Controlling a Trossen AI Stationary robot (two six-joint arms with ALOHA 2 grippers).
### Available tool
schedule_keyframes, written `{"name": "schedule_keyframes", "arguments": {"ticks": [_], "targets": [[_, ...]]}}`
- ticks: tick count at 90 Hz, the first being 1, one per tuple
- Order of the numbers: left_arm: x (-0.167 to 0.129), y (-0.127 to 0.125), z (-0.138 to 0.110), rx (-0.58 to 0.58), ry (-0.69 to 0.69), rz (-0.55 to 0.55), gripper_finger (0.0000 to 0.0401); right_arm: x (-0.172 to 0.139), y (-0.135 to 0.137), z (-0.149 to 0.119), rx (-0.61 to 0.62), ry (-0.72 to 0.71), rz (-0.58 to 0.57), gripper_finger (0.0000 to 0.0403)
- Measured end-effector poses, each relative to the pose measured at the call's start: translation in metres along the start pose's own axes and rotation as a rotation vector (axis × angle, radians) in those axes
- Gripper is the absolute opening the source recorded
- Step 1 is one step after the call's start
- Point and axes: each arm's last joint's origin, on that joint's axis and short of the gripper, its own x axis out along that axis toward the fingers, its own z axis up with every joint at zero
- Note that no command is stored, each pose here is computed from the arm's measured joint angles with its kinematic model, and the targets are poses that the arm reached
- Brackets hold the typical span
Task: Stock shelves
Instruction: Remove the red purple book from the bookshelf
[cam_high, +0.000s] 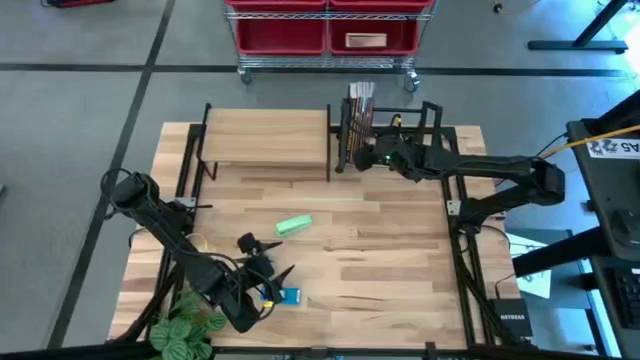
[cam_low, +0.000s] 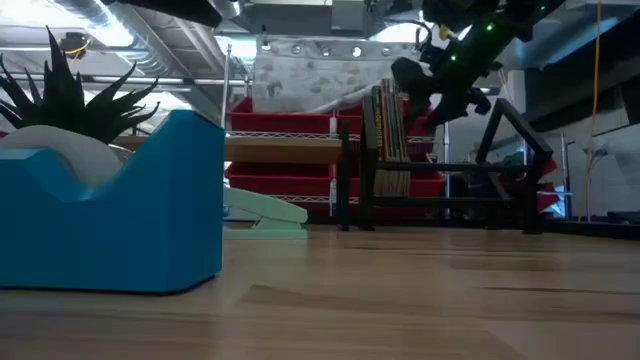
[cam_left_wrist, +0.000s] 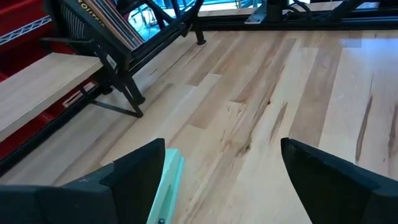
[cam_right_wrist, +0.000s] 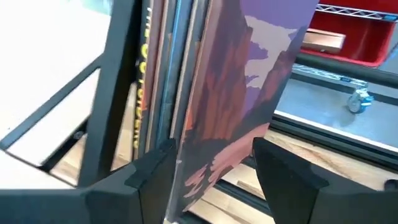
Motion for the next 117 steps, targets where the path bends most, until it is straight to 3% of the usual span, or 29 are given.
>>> {"name": "schedule_keyframes", "arguments": {"ticks": [117], "targets": [[0.0, 0.0, 0.0, 0.001, 0.0, 0.001, 0.0308, 0.002, -0.003, -0.004, -0.002, 0.014, -0.062, 0.0198]]}}
